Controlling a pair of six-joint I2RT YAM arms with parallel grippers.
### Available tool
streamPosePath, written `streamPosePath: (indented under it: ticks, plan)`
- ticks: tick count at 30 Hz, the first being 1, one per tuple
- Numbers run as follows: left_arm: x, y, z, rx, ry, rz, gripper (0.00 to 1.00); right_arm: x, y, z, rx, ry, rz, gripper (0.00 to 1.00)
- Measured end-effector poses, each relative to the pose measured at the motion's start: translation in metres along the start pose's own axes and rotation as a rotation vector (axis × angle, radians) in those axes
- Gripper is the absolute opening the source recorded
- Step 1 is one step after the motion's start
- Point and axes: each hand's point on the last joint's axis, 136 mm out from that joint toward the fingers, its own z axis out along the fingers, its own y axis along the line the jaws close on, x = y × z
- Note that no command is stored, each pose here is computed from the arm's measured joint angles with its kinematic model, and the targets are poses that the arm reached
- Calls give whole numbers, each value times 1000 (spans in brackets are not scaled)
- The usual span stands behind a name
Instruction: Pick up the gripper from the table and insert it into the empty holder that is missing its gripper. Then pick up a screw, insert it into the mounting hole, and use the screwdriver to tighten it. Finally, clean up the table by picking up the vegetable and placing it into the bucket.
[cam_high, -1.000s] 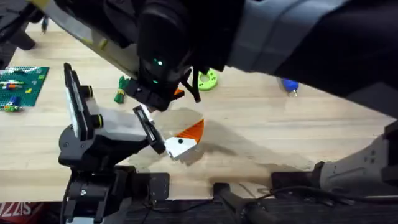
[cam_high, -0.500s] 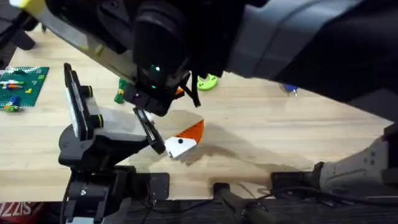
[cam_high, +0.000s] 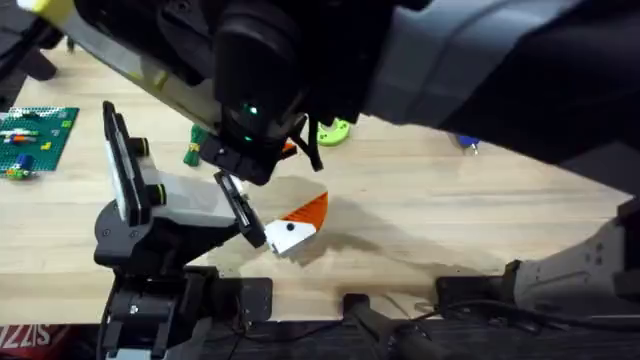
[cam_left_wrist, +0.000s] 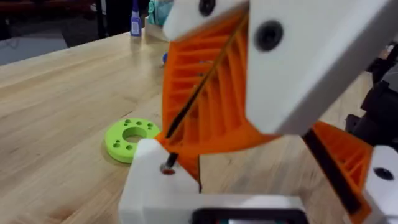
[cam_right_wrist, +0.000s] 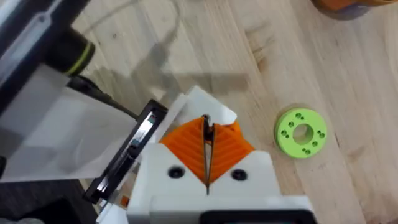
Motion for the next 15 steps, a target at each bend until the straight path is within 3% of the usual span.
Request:
streamPosePath:
  ticks: [15]
  plan:
    - [0,0,0,0,0,0,985,0,-2,0,9,0,0,3]
